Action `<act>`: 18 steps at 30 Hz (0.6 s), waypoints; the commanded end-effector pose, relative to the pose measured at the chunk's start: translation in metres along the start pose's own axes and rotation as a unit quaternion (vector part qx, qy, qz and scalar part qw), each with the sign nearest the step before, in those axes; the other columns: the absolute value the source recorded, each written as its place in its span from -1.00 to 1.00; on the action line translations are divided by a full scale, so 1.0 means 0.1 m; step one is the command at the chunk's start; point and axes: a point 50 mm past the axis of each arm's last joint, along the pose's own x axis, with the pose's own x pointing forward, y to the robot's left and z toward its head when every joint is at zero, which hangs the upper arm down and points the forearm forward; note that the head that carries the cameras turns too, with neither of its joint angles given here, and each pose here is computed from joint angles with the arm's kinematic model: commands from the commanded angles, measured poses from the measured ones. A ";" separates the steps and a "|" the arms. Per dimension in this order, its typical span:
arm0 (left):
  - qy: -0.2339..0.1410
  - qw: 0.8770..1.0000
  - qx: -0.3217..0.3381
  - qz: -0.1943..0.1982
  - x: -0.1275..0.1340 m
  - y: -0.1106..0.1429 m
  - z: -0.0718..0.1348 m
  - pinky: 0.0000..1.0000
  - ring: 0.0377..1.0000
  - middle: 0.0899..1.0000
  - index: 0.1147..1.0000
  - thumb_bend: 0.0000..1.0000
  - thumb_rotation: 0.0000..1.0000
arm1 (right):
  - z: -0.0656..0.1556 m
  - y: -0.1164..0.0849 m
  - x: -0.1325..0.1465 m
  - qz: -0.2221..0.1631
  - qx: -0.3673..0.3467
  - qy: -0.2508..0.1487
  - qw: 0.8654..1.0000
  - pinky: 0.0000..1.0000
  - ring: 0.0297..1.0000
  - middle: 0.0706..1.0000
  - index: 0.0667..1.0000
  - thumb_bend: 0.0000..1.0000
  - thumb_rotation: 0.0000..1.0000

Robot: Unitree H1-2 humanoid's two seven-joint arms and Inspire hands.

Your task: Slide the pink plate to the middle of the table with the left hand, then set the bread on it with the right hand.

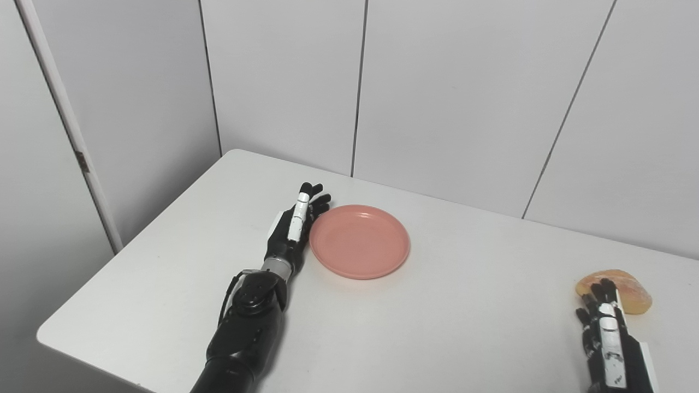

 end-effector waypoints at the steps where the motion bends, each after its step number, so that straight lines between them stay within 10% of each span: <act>1: -0.016 1.000 0.004 -0.019 0.07 -0.09 0.14 0.84 0.78 0.73 0.75 0.51 1.00 | -0.03 0.07 0.00 0.005 0.001 -0.016 1.000 1.00 1.00 1.00 1.00 0.25 0.72; 18: -0.003 0.998 0.012 -0.064 0.08 -0.36 0.11 0.85 0.80 0.75 0.75 0.47 1.00 | 0.06 0.25 0.01 -0.006 -0.012 -0.018 1.000 1.00 0.98 0.98 1.00 0.15 0.72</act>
